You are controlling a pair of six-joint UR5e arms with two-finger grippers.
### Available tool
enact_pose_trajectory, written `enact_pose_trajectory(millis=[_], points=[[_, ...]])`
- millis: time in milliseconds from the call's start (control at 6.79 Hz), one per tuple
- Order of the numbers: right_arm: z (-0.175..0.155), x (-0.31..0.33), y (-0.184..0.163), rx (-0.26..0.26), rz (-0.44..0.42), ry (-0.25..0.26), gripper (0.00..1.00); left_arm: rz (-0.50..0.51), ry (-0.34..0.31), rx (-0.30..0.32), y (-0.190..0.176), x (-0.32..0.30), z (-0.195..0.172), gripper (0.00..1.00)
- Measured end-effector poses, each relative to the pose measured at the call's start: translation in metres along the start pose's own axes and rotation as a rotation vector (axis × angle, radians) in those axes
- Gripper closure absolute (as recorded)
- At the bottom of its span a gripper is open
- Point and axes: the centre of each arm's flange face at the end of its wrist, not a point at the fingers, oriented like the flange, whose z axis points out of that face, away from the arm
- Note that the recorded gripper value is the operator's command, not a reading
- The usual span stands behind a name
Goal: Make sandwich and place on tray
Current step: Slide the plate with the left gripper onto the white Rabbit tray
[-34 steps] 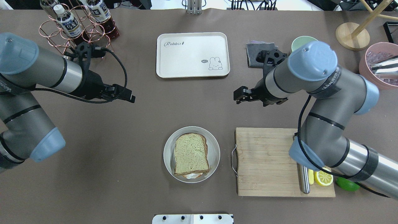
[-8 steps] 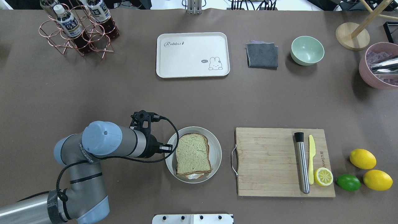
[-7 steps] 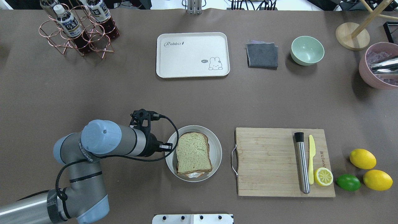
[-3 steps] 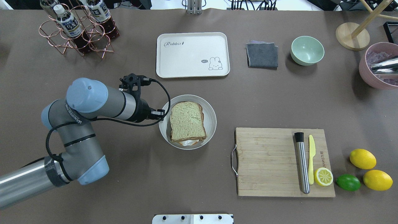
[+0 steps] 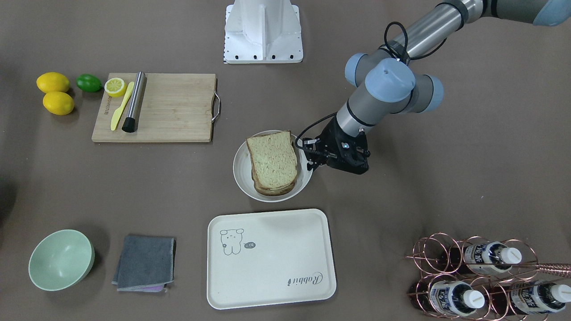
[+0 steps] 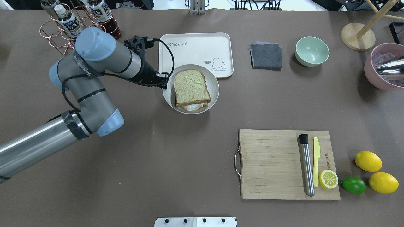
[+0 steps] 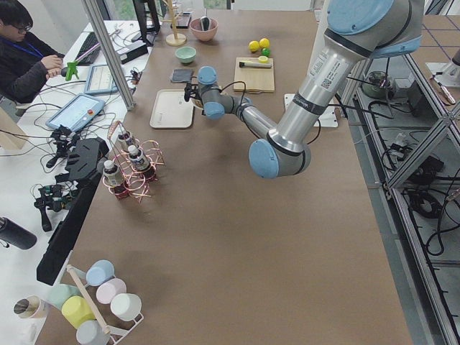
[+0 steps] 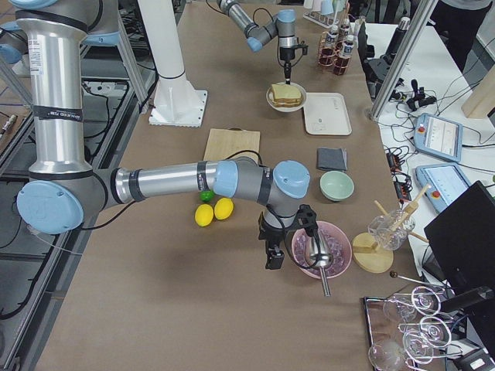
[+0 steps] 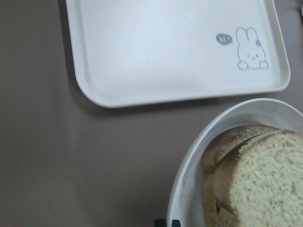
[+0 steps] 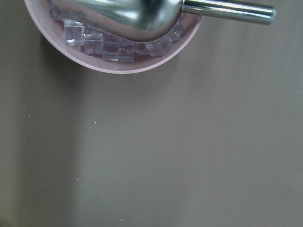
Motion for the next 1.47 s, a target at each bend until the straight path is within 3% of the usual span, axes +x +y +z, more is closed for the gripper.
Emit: enact_pose_trajectory(millis=[442, 1031, 1178, 1325, 1472], points=[[0.002, 0.001, 0.000, -0.003, 0.004, -0.002, 0.00, -0.029, -0.052, 0.007, -0.098, 0.013, 0.023, 1.00], [0.004, 0.003, -0.001, -0.005, 0.005, -0.002, 0.00, -0.033, -0.122, 0.055, -0.148, 0.009, 0.064, 1.00], [0.007, 0.006, -0.002, 0.002, 0.000, 0.000, 0.00, -0.033, -0.131, 0.067, -0.152, 0.010, 0.066, 0.73], [0.012, 0.009, -0.004, 0.012, -0.007, 0.003, 0.00, -0.031, -0.139, 0.084, -0.155, 0.012, 0.066, 0.02], [0.016, 0.012, -0.004, 0.015, -0.009, 0.004, 0.00, -0.027, -0.148, 0.105, -0.155, 0.014, 0.067, 0.01]])
